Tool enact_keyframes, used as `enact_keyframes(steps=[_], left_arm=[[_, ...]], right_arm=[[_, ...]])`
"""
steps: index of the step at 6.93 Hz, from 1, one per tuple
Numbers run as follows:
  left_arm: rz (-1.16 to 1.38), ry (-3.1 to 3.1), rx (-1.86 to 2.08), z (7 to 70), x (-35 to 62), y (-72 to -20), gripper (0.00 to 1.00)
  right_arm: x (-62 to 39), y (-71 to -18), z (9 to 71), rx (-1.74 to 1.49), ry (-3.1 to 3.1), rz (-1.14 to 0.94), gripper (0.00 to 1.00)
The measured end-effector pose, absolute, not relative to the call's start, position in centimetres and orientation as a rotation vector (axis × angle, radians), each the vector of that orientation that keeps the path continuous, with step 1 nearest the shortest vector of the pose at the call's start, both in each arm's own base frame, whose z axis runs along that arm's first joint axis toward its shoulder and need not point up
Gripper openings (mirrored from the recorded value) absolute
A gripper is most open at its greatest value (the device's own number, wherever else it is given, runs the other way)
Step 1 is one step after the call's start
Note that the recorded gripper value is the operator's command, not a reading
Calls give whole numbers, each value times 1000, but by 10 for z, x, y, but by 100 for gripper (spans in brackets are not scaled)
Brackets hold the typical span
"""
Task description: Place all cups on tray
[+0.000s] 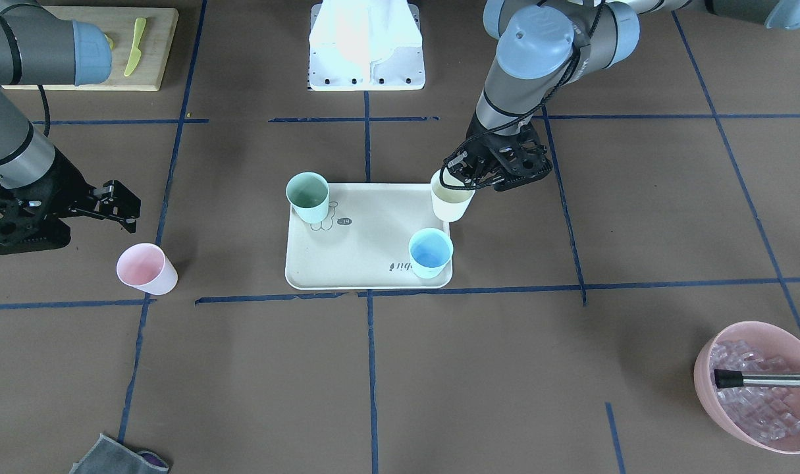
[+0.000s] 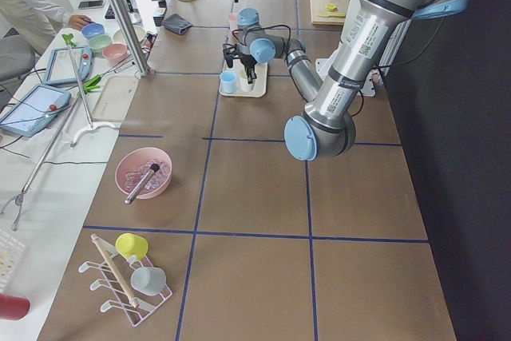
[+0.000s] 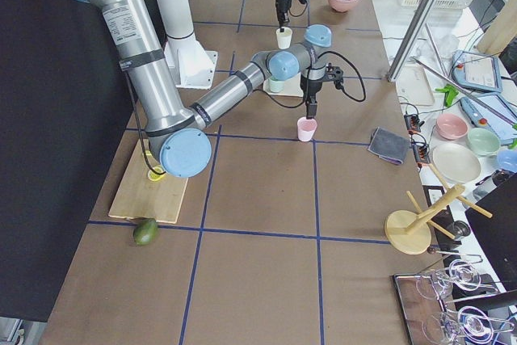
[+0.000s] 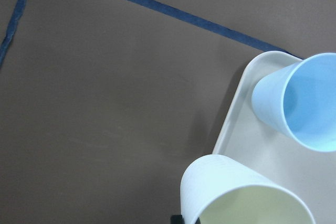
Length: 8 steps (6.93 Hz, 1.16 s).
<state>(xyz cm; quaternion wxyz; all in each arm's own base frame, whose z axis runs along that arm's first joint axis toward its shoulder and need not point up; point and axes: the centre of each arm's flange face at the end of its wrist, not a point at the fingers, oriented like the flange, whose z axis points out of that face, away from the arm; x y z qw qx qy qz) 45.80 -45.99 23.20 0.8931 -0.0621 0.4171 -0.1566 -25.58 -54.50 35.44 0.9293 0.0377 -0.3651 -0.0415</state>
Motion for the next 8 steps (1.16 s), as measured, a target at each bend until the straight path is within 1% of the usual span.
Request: enact_keyframes(steps=[1, 2, 3, 4, 6, 8], left_arm=[[-334, 869, -137, 231, 472, -465, 5], [-353, 885, -146, 233, 484, -470, 45], [-369, 903, -152, 236, 492, -474, 98], [-376, 914, -155, 237, 494, -475, 100], [-384, 926, -153, 232, 486, -477, 100], [-394, 931, -162, 218, 445, -488, 100]], right_arm=[[-256, -545, 354, 77, -748, -85, 100], [-256, -545, 354, 77, -748, -85, 100], [-256, -545, 354, 77, -748, -84, 100], [-256, -545, 354, 77, -748, -84, 100], [-256, -545, 354, 77, -748, -84, 100], [-255, -547, 360, 75, -743, -86, 100]])
